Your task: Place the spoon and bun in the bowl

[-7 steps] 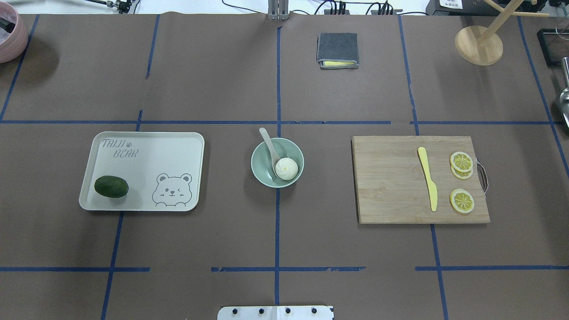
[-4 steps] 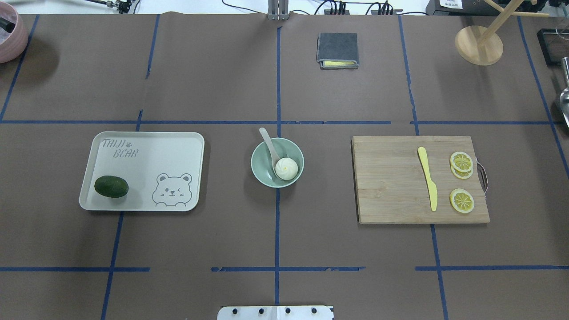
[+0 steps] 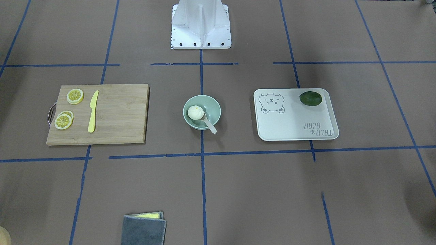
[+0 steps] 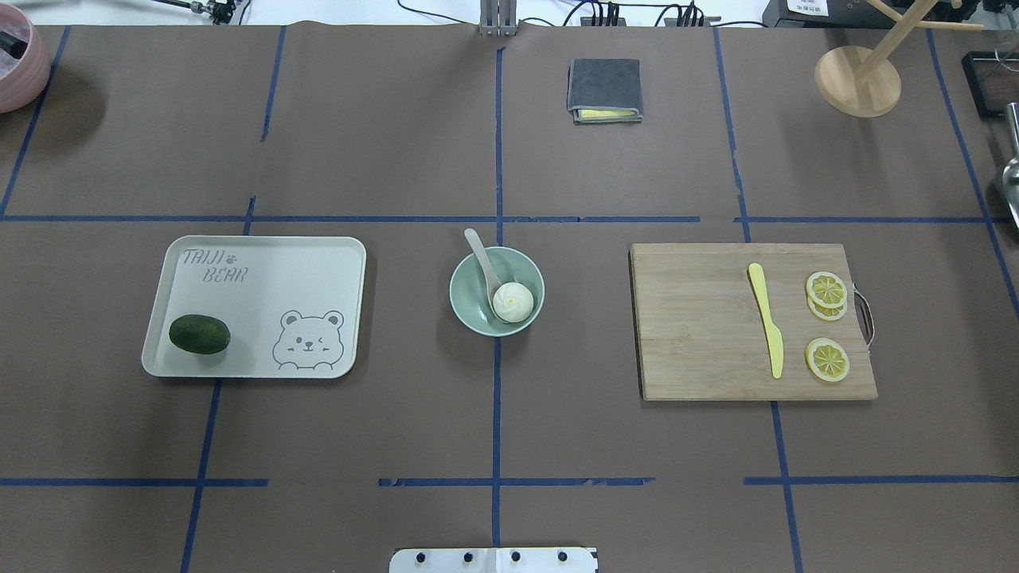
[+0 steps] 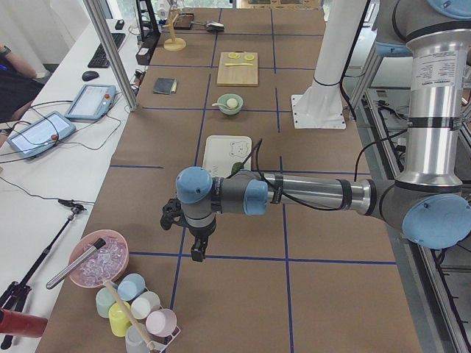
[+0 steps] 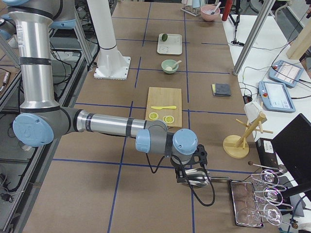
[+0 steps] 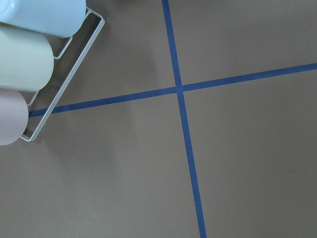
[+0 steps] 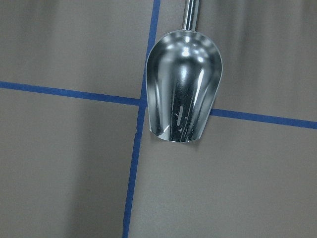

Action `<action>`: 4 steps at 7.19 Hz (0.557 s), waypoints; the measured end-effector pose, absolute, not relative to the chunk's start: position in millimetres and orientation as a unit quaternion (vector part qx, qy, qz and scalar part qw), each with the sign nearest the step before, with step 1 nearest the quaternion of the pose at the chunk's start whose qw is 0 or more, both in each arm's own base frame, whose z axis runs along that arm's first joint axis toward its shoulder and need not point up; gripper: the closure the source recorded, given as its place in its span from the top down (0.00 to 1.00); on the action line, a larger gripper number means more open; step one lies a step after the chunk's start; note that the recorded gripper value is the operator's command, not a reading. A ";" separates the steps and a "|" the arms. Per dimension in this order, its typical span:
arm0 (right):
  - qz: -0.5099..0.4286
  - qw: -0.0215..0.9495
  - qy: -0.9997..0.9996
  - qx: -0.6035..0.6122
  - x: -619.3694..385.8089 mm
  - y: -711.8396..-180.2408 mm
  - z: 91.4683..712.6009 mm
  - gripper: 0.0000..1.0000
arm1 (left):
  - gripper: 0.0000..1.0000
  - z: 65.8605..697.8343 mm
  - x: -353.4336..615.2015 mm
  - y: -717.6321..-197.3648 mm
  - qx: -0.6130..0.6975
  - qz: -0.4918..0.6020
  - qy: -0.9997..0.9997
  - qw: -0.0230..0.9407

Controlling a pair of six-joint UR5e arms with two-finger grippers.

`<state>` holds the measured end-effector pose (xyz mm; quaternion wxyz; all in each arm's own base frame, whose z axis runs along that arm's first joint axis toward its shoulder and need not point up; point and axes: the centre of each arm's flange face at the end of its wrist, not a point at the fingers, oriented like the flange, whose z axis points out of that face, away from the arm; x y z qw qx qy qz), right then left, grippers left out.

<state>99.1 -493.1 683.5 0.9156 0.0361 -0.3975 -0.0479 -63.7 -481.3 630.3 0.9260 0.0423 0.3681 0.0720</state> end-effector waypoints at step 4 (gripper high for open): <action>-0.042 0.915 -0.398 0.038 100.6 -494.3 679.1 1.00 | 1.00 630.2 -63.5 -481.4 0.043 0.072 0.368 0.926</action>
